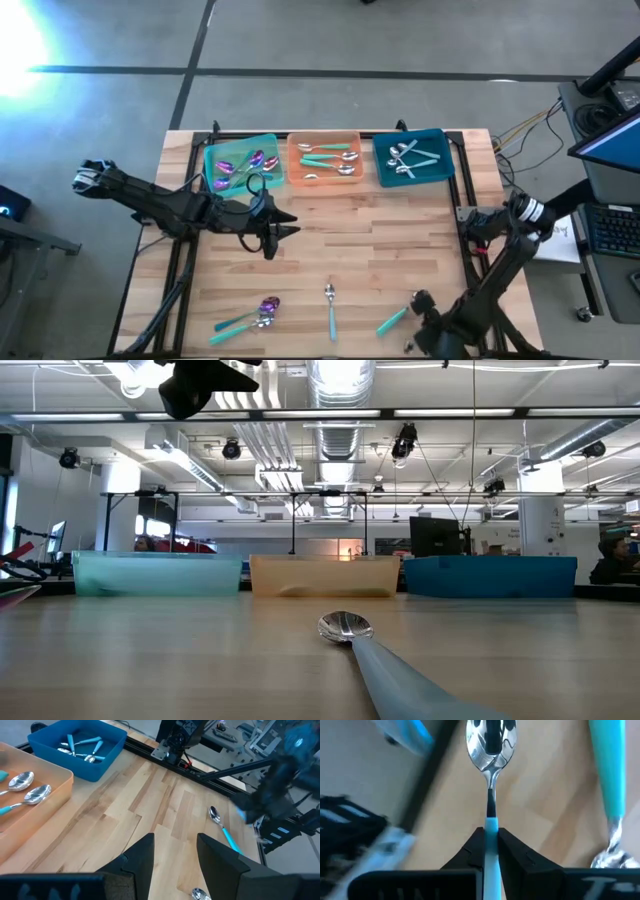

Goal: Sort silverware by color (type)
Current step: Put the light blue spoon into the blue bin

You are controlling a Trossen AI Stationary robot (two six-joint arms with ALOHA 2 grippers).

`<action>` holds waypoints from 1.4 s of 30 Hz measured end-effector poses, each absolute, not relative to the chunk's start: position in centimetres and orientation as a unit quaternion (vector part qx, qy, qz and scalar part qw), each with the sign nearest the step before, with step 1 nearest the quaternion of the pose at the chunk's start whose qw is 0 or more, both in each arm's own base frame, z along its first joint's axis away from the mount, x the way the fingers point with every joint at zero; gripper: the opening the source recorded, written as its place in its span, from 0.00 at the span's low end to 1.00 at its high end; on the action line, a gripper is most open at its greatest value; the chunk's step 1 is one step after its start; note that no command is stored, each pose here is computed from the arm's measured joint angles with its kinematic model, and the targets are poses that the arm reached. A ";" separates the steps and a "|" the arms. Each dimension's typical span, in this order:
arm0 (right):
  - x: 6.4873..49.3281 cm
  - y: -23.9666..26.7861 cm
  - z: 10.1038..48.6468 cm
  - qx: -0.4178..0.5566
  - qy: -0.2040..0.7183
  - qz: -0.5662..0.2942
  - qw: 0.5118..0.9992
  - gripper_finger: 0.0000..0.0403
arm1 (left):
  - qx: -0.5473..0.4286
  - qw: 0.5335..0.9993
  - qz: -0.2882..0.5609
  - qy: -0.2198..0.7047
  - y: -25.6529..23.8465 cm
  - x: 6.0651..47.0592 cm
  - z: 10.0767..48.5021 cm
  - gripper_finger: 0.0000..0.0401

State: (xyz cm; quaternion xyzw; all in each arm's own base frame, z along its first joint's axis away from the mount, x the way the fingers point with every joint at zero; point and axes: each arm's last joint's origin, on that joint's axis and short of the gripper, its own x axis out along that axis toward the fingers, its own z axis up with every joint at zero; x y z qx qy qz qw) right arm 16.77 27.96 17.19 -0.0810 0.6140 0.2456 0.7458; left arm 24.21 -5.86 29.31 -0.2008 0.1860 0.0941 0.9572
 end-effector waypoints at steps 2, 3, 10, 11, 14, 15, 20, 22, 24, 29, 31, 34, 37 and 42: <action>16.9 28.3 18.7 -0.080 0.589 0.256 0.762 0.05 | -0.201 0.957 0.094 0.186 -5.9 24.2 29.3 0.33; 17.0 28.3 19.3 -0.085 0.575 0.251 0.774 0.05 | -0.201 0.957 0.094 0.186 -5.8 24.2 29.3 0.33; 18.1 25.3 24.1 -0.118 0.473 0.072 0.870 0.05 | -0.194 0.958 0.093 0.188 -5.8 24.2 29.2 0.33; 18.3 24.7 24.7 -0.124 0.465 0.051 0.875 0.05 | -0.194 0.958 0.093 0.188 -5.8 24.2 29.2 0.33; 18.7 22.4 27.0 -0.137 0.436 -0.006 0.889 0.05 | -0.193 0.958 0.092 0.189 -5.9 24.2 29.2 0.33; 18.8 21.4 27.8 -0.144 0.428 -0.030 0.892 0.05 | -0.193 0.958 0.092 0.189 -5.9 24.2 29.2 0.33; 19.7 14.4 30.9 -0.156 0.416 -0.167 0.880 0.05 | -0.184 0.960 0.090 0.191 -5.9 24.2 29.1 0.33; 19.8 10.8 31.9 -0.140 0.427 -0.217 0.867 0.05 | -0.176 0.962 0.089 0.192 -5.9 24.2 29.1 0.33; 19.9 7.2 32.6 -0.124 0.435 -0.267 0.851 0.05 | -0.171 0.962 0.088 0.192 -5.9 24.2 29.1 0.33; 19.1 -1.2 33.6 -0.068 0.452 -0.386 0.801 0.05 | -0.169 0.963 0.087 0.192 -5.9 24.2 29.1 0.33; 18.6 -4.1 33.6 -0.046 0.463 -0.420 0.779 0.05 | -0.169 0.963 0.087 0.192 -5.9 24.2 29.1 0.33; 18.0 -7.9 33.0 -0.002 0.480 -0.431 0.764 0.05 | -0.165 0.963 0.087 0.192 -5.9 24.2 29.1 0.33; 17.8 -10.9 31.8 0.041 0.486 -0.407 0.772 0.05 | -0.164 0.964 0.087 0.192 -5.8 24.2 29.1 0.33; 18.2 -14.5 29.4 0.045 0.482 -0.394 0.782 0.05 | -0.152 0.965 0.096 0.190 -5.8 24.2 29.1 0.33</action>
